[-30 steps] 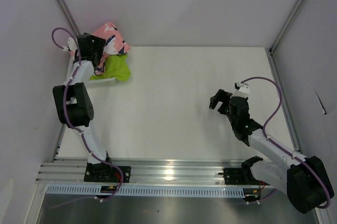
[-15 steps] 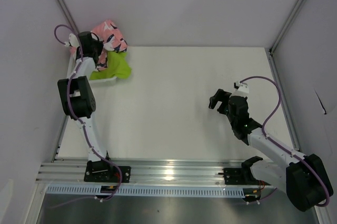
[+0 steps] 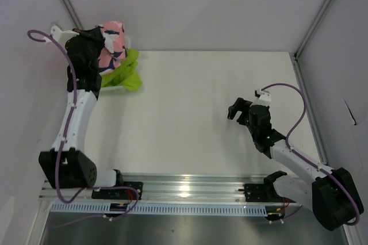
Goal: Fold and stack the shorts
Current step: Grab the shorts from the pile, then move the shorts to the center of the board
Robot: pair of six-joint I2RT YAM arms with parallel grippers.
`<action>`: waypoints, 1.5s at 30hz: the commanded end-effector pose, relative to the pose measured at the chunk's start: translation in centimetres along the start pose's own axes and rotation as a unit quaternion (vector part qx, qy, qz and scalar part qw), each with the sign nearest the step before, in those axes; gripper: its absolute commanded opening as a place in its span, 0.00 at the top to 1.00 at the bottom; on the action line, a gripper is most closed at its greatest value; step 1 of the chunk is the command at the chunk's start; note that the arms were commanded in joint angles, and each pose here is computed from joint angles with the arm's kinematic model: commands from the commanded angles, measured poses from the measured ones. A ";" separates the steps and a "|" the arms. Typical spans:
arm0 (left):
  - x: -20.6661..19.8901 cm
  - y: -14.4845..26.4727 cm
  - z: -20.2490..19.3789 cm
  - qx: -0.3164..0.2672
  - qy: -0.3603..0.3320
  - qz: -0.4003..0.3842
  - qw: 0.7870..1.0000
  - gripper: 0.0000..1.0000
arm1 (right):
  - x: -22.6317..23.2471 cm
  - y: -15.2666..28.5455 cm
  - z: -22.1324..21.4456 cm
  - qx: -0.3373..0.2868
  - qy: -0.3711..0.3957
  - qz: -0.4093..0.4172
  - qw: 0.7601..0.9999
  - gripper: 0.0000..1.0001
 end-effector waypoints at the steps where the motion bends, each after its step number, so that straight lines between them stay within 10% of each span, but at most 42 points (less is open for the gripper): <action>1: -8.1 7.6 3.8 -0.080 -0.032 -0.122 0.989 1.00 | 1.2 0.3 2.2 -0.036 -0.006 0.015 0.999 0.01; 13: -17.2 24.1 0.8 0.025 0.059 -0.321 0.945 1.00 | 0.8 1.1 2.8 -0.053 -0.008 0.006 0.999 0.00; 23: -15.5 20.7 -12.7 0.192 0.082 -0.254 0.944 1.00 | 0.2 1.6 3.2 -0.066 -0.010 -0.010 0.998 0.01; 27: -11.8 16.7 -19.0 0.252 0.058 -0.183 0.948 0.72 | 0.4 1.6 3.1 -0.062 -0.009 -0.004 0.998 0.01; 28: -10.6 15.0 -19.4 0.260 0.060 -0.160 0.950 0.16 | 0.4 1.6 3.1 -0.062 -0.008 0.000 0.998 0.01; 29: -9.6 14.0 -20.2 0.276 0.050 -0.142 0.949 0.01 | 0.5 1.6 3.1 -0.060 -0.007 0.004 0.998 0.01; 45: -4.7 15.0 -17.5 0.315 -0.112 -0.110 0.936 0.01 | 5.1 -3.9 -1.3 0.128 0.019 0.135 0.982 0.17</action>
Point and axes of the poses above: each gripper's point midway between its finger pads, its own y axis back along the fingers, its own x axis along the line the jaws close on, z = x × y, the point moved 7 cm from there along y, back along the fingers, and after that the axes turned 1 degree about y, right-handed, at the moved point
